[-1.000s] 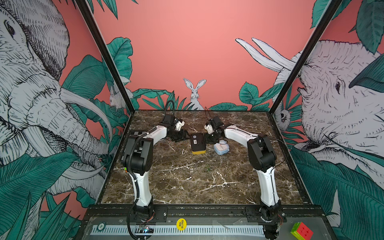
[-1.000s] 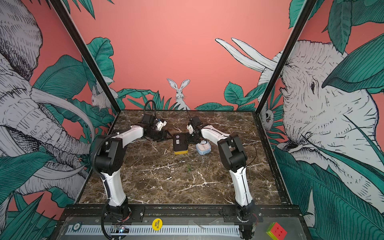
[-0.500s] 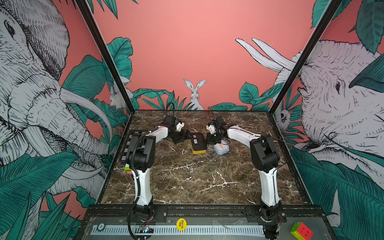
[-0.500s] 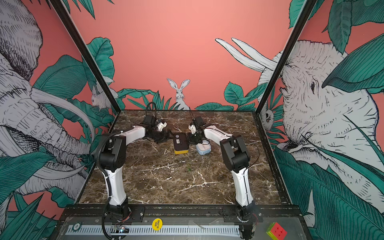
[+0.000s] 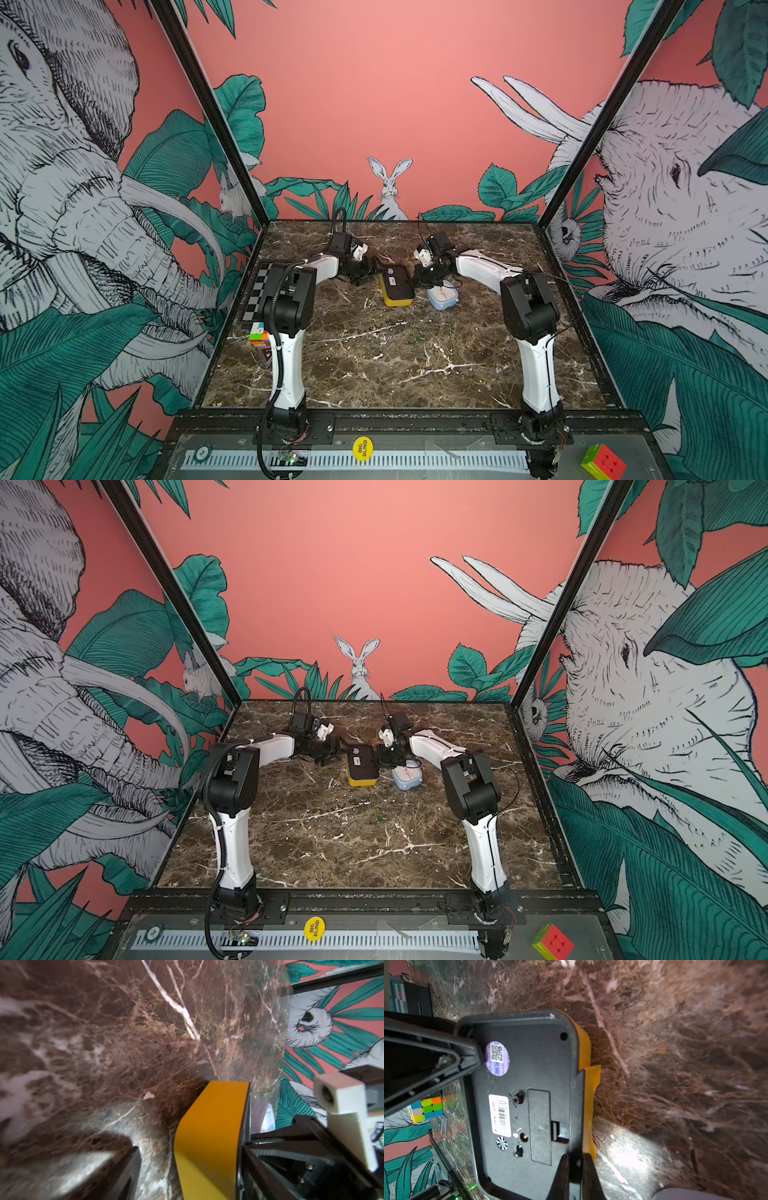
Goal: Insert the battery into the alarm
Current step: Adjust the alarm at the center of the board.
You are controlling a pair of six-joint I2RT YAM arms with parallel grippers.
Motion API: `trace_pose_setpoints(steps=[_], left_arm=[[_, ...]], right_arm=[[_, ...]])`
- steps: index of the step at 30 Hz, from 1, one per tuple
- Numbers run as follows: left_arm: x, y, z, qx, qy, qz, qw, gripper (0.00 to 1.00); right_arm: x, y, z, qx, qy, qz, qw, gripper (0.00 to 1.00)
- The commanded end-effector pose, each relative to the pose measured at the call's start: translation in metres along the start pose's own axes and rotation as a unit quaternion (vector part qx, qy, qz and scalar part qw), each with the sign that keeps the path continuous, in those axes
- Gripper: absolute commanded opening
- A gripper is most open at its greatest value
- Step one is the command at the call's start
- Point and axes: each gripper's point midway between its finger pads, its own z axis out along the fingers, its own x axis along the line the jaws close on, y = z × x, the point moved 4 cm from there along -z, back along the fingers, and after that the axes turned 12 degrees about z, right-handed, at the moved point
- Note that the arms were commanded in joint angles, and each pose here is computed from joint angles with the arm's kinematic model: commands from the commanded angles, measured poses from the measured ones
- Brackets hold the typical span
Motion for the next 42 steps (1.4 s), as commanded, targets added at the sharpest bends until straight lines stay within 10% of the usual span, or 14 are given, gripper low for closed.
trace_pose_setpoints(steps=[1, 21, 27, 33, 42], left_arm=[[-0.012, 0.011, 0.001, -0.021, -0.035, -0.010, 0.999, 0.69], [-0.026, 0.010, 0.000, -0.036, -0.053, -0.023, 0.998, 0.36], [-0.026, 0.010, -0.015, -0.053, -0.017, -0.025, 0.998, 0.29], [-0.026, 0.014, -0.031, -0.066, 0.028, -0.038, 0.997, 0.23], [-0.026, 0.016, -0.050, -0.077, 0.088, -0.056, 0.992, 0.22]], right_arm=[[-0.019, -0.005, 0.016, 0.024, -0.024, 0.017, 0.999, 0.04], [-0.012, 0.005, 0.018, 0.011, -0.011, 0.014, 1.000, 0.09], [0.013, 0.026, -0.024, -0.101, 0.010, -0.046, 0.994, 0.53], [0.046, 0.021, -0.073, -0.233, 0.037, -0.188, 0.953, 0.78], [0.069, -0.054, -0.041, -0.234, -0.045, -0.424, 0.874, 0.85]])
